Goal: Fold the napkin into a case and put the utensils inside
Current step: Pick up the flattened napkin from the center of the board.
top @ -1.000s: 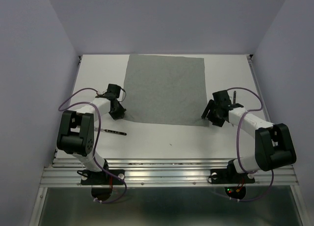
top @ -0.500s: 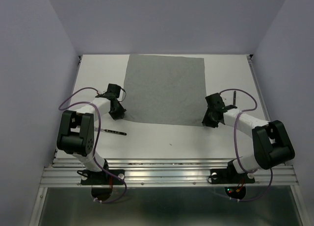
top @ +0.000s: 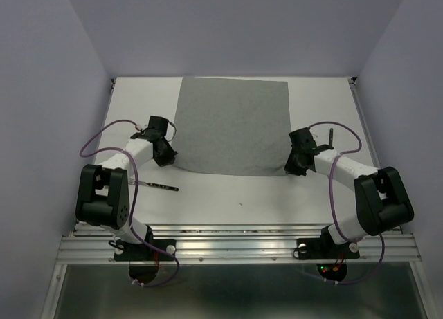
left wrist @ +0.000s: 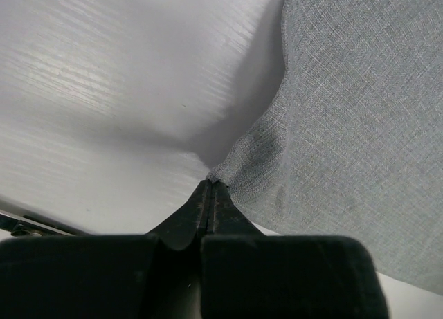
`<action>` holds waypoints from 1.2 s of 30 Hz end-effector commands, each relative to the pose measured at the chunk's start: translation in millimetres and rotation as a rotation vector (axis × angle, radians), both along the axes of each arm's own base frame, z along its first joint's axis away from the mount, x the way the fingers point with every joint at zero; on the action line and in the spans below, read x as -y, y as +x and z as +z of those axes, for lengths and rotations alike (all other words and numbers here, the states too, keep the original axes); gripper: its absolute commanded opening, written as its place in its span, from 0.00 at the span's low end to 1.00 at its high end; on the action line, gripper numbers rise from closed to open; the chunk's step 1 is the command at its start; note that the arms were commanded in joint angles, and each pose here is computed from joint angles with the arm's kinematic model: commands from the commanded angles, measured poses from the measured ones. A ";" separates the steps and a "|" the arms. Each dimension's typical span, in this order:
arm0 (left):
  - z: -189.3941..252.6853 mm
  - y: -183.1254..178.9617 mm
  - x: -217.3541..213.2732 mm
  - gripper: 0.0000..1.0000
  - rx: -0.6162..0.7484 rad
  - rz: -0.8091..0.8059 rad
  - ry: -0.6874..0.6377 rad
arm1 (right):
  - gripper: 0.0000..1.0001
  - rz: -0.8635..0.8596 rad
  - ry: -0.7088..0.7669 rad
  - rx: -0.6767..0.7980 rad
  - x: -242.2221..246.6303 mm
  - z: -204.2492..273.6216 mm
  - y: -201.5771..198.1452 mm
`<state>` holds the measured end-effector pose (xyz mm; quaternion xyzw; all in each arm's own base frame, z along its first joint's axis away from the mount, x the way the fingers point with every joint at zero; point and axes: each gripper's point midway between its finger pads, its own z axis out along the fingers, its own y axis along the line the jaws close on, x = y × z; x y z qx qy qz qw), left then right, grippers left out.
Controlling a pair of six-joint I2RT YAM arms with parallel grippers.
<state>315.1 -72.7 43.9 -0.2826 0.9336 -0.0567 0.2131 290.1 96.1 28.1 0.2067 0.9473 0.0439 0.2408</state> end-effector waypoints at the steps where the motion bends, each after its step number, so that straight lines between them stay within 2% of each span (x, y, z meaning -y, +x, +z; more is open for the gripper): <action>1: 7.5 1.7 5.2 0.09 0.026 -0.028 -0.016 | 0.08 0.014 0.027 0.019 -8.1 0.8 7.3; 2: 6.6 0.4 6.3 0.14 0.022 -0.030 -0.020 | 0.10 0.009 0.028 0.020 -7.9 0.8 7.0; 3: 4.2 -1.6 5.7 0.32 0.016 -0.030 -0.017 | 0.17 0.006 0.029 0.020 -7.6 0.5 6.6; 6: 2.9 -3.2 5.7 0.61 0.013 -0.029 -0.019 | 0.27 0.000 0.024 0.020 -6.1 -0.1 5.4; 7: 1.6 -3.1 5.4 0.65 0.010 -0.028 -0.017 | 0.34 0.001 0.021 0.018 -5.6 -0.4 4.8; 9: -0.3 -4.1 4.7 0.67 0.004 -0.025 -0.014 | 0.39 -0.005 0.015 0.016 -3.9 -0.2 3.8; 10: -4.0 -5.5 4.0 0.67 -0.007 -0.020 -0.011 | 0.42 -0.009 0.009 0.020 -2.7 0.6 4.5; 12: -9.0 -6.0 2.9 0.59 -0.011 -0.006 -0.005 | 0.42 -0.011 0.005 0.020 -1.7 0.5 4.0; 15: -20.4 -12.0 0.1 0.55 -0.046 0.011 0.006 | 0.42 -0.009 0.003 0.018 -1.2 0.9 2.8; 26: -33.8 -22.6 -11.2 0.52 -0.090 0.067 0.062 | 0.43 -0.012 0.003 0.014 -1.7 -0.3 4.0; 29: -40.6 -21.7 -13.3 0.40 -0.104 0.076 0.077 | 0.43 -0.011 0.004 0.017 -2.3 0.8 5.8; 30: -41.7 -21.1 -12.9 0.31 -0.105 0.078 0.074 | 0.43 -0.009 0.003 0.017 -2.3 0.8 6.1; 34: -41.2 -15.0 -9.7 0.15 -0.098 0.076 0.065 | 0.44 -0.017 -0.016 0.018 1.9 2.0 4.7; 36: -38.3 -12.3 -8.7 0.04 -0.090 0.064 0.065 | 0.49 -0.032 -0.042 0.015 8.2 2.6 1.2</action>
